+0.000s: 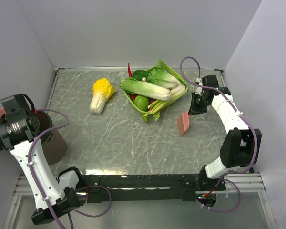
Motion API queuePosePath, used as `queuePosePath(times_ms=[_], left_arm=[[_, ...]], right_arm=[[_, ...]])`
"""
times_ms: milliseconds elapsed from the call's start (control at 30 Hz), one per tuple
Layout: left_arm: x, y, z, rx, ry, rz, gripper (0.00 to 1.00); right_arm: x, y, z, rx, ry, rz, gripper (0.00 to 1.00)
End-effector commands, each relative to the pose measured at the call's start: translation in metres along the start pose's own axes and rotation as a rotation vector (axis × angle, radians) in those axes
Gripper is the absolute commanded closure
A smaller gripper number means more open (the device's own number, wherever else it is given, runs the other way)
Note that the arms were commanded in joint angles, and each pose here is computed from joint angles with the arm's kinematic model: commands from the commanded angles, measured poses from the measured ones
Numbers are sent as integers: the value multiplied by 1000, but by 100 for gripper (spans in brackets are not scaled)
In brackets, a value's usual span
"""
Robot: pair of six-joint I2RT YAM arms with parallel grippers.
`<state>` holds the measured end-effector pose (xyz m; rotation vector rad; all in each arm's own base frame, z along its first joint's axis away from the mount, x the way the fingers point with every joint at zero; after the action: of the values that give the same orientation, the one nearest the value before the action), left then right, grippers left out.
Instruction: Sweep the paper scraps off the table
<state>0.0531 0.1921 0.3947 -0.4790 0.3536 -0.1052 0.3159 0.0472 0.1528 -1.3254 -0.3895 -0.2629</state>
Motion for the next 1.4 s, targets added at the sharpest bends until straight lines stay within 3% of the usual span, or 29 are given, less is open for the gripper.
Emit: queuePosePath(times_ms=[0, 267, 400, 433, 467, 567, 600, 633, 700, 733, 767, 833, 867, 967, 1133, 1300, 1367], left_arm=[[-6, -4, 22, 27, 137, 61, 99], [-5, -12, 49, 63, 96, 39, 99], [13, -14, 81, 147, -21, -65, 99], [25, -11, 92, 182, -64, -112, 99], [44, -14, 114, 266, -174, -236, 99], [87, -25, 136, 299, -337, -485, 99], [107, -26, 141, 278, -378, -554, 99], [113, -40, 152, 267, -520, -646, 99], [161, -52, 154, 167, -564, -788, 99], [165, -70, 162, 138, -652, -855, 99], [189, -93, 157, 90, -628, -938, 99], [228, -111, 141, -22, -614, -994, 99], [251, -136, 124, -78, -563, -1068, 99], [297, -169, 64, -273, -447, -1136, 99], [323, -183, -67, -676, -167, -1068, 99], [310, -157, -174, -910, 68, -873, 99], [311, -156, -194, -922, 103, -868, 99]], right_arm=[[-7, -10, 0, -13, 4, -8, 100], [-13, -26, -4, -49, -26, -54, 100], [-11, -38, -9, -75, -49, -81, 100], [-10, -41, -10, -84, -68, -86, 100], [-8, -45, -11, -96, -80, -101, 100], [-5, -56, -22, -126, -109, -134, 100], [-3, -59, -25, -145, -124, -148, 100], [0, -61, -27, -157, -149, -160, 100], [6, -71, -30, -190, -183, -207, 100], [15, -79, -32, -213, -233, -264, 100], [19, -82, -35, -234, -257, -289, 100], [34, -92, -45, -317, -335, -371, 100], [36, -98, -48, -346, -364, -397, 100], [50, -112, -58, -447, -481, -474, 100], [49, -104, -73, -555, -679, -475, 100], [50, -92, -89, -678, -829, -470, 100], [47, -84, -96, -719, -870, -452, 100]])
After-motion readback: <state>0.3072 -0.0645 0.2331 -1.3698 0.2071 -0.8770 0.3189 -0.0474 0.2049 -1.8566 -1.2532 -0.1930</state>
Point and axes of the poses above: each gripper's point midway between its finger pads, its own y axis out along the fingers, its own z axis along the line the jaws close on, x = y × z, the point moved 2 cm from there along -y, back along the fingers, and after that the axes turned 9 degrees about -y, right-handed, at the moved point
